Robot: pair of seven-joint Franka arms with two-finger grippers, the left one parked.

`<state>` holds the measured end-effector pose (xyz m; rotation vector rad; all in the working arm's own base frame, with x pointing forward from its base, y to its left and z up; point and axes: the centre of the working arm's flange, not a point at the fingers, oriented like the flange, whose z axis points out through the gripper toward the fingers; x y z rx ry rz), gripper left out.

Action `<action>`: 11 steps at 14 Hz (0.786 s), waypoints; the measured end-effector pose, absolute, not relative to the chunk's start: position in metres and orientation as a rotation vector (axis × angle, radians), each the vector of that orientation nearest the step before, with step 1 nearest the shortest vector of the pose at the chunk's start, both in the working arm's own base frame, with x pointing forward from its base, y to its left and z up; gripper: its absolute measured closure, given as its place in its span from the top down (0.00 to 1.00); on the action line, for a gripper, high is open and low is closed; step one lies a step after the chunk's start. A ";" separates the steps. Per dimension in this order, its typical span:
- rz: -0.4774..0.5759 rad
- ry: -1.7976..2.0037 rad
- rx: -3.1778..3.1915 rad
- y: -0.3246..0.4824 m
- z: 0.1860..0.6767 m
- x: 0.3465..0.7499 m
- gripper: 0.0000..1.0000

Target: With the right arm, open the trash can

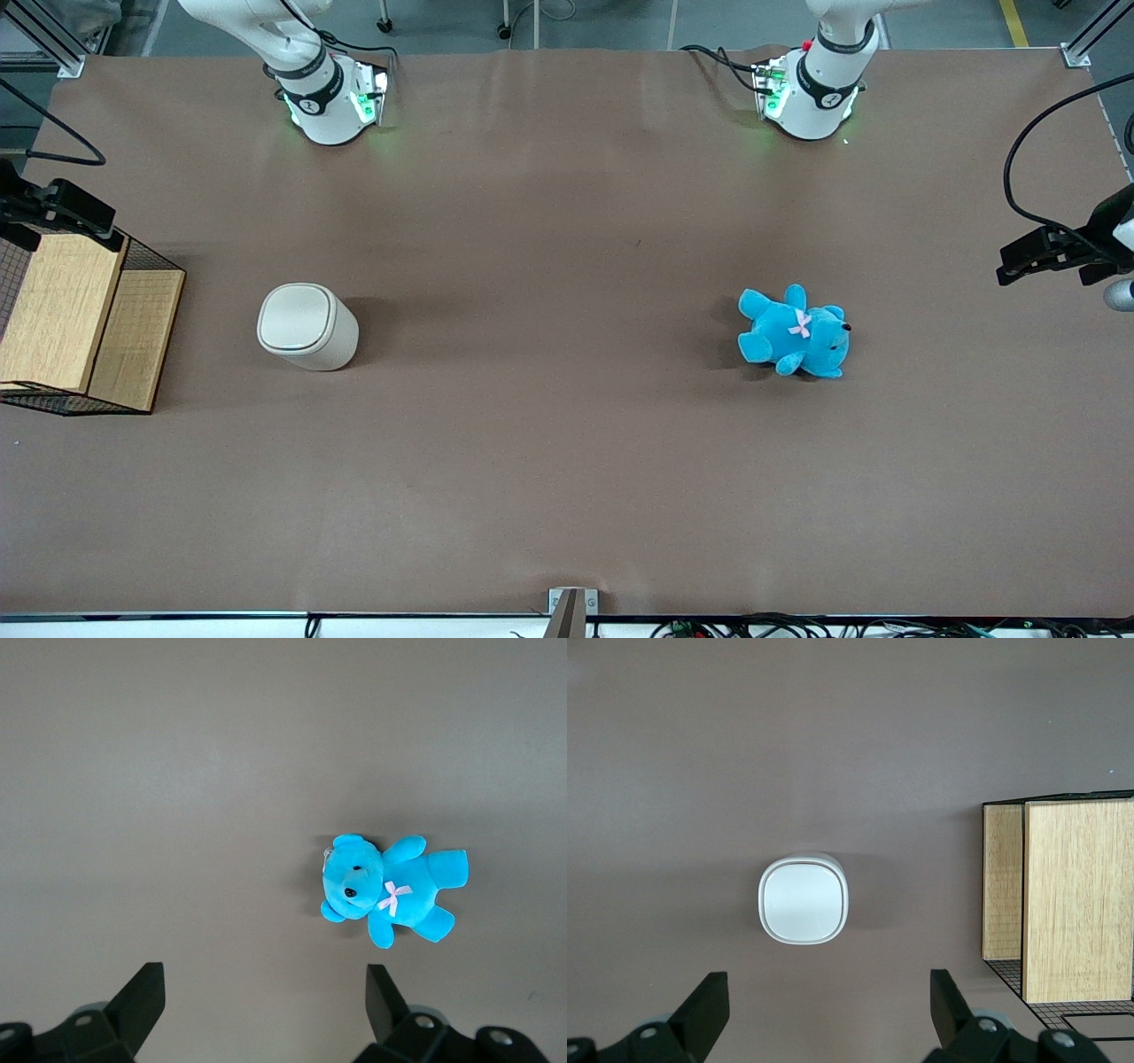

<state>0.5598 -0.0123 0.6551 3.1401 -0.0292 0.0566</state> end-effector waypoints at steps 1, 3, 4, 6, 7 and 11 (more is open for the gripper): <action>0.057 -0.029 3.140 -0.012 0.655 0.560 1.00; 0.056 -0.029 3.140 -0.012 0.655 0.560 1.00; 0.056 -0.029 3.140 -0.012 0.655 0.560 1.00; 0.054 -0.029 3.140 -0.012 0.655 0.560 1.00; 0.050 -0.029 3.140 -0.012 0.653 0.560 1.00; -0.011 -0.022 3.142 -0.010 0.635 0.561 0.86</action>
